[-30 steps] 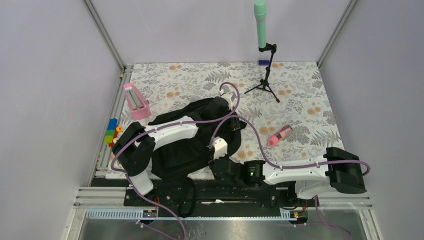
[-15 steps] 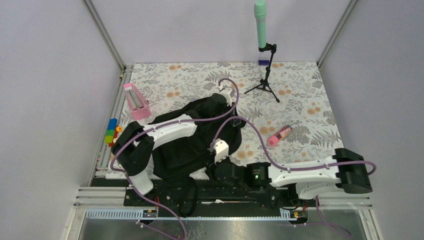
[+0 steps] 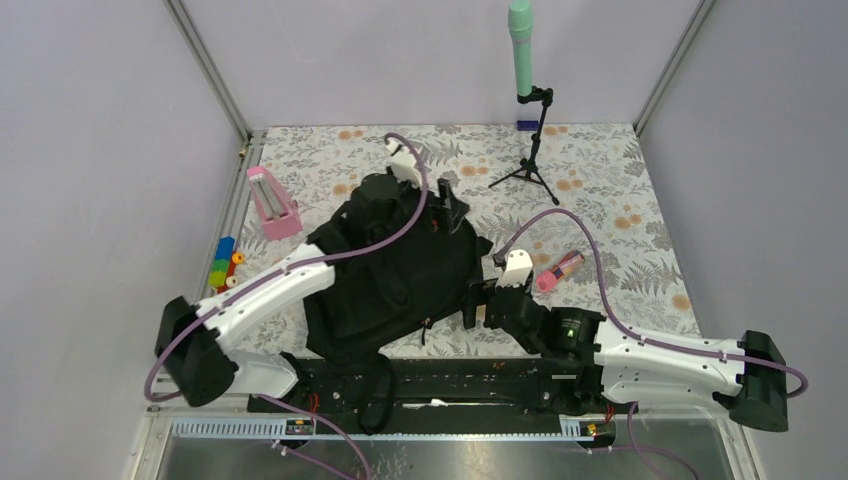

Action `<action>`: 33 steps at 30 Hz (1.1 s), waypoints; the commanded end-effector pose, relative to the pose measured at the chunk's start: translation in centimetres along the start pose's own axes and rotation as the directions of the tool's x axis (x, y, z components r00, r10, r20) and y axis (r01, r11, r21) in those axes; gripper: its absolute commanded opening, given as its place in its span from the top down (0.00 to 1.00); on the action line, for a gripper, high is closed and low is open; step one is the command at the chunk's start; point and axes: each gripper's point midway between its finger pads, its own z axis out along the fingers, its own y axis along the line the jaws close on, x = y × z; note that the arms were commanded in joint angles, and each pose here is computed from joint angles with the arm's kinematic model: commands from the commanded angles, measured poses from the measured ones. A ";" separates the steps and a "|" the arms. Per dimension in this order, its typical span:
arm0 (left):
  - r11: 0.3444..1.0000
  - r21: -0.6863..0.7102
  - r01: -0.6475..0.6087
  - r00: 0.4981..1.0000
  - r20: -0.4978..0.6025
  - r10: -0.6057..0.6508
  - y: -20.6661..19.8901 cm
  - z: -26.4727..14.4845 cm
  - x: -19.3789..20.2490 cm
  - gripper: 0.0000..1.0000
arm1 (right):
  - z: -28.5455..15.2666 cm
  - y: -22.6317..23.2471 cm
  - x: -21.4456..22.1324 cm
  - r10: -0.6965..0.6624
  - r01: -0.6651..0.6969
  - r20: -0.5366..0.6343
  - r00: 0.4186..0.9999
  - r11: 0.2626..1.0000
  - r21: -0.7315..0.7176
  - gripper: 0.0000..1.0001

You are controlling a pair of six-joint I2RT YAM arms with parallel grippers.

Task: Pack the student bag
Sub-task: Zip the student bag at the center of the board, then adjust the student bag at the center of the board.

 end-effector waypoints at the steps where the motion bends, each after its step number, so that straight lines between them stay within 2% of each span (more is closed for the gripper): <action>1: 0.986 -0.163 -0.024 0.999 0.027 0.028 4.4 -4.0 0.5 0.04 | 0.7 -1.2 0.0 0.130 -0.130 -0.009 0.991 0.991 0.031 0.04; 9: 0.942 -0.311 0.124 0.991 -0.007 -0.132 9.8 -10.3 6.6 0.01 | 2.7 0.4 -0.8 0.283 -0.282 0.045 0.958 0.959 -0.014 0.02; 13: 0.935 -0.319 0.157 0.986 0.003 -0.165 10.8 -11.5 8.4 0.06 | 3.9 0.8 -0.3 0.297 -0.297 0.022 0.955 0.955 0.008 0.08; 19: 0.908 -0.384 0.167 0.978 -0.051 -0.202 12.7 -11.8 11.1 0.09 | 5.4 2.2 0.3 0.314 -0.314 -0.003 0.950 0.950 -0.012 0.15; 22: 0.898 -0.399 0.186 0.972 -0.061 -0.228 13.3 -11.4 12.7 0.13 | 6.1 2.3 0.8 0.305 -0.305 -0.019 0.952 0.952 0.010 0.25; 26: 0.901 -0.386 0.198 0.964 -0.092 -0.251 13.3 -10.4 14.0 0.38 | 6.6 2.2 0.9 0.294 -0.293 -0.024 0.956 0.956 0.024 0.45; 28: 0.908 -0.366 0.204 0.960 -0.107 -0.259 13.1 -9.7 14.6 0.45 | 6.7 2.1 0.6 0.303 -0.303 -0.015 0.953 0.953 0.026 0.60; 30: 0.918 -0.332 0.217 0.956 -0.117 -0.269 12.6 -8.8 14.7 0.64 | 6.6 2.0 -0.1 0.316 -0.316 -0.002 0.949 0.949 0.021 0.78; 31: 0.922 -0.317 0.223 0.954 -0.123 -0.273 12.3 -8.5 14.8 0.74 | 6.5 1.9 -0.4 0.313 -0.313 0.005 0.950 0.950 0.020 0.84; 33: 0.930 -0.290 0.225 0.957 -0.111 -0.267 11.9 -8.0 14.2 1.00 | 6.4 1.6 -1.0 0.308 -0.308 0.020 0.951 0.951 0.016 0.94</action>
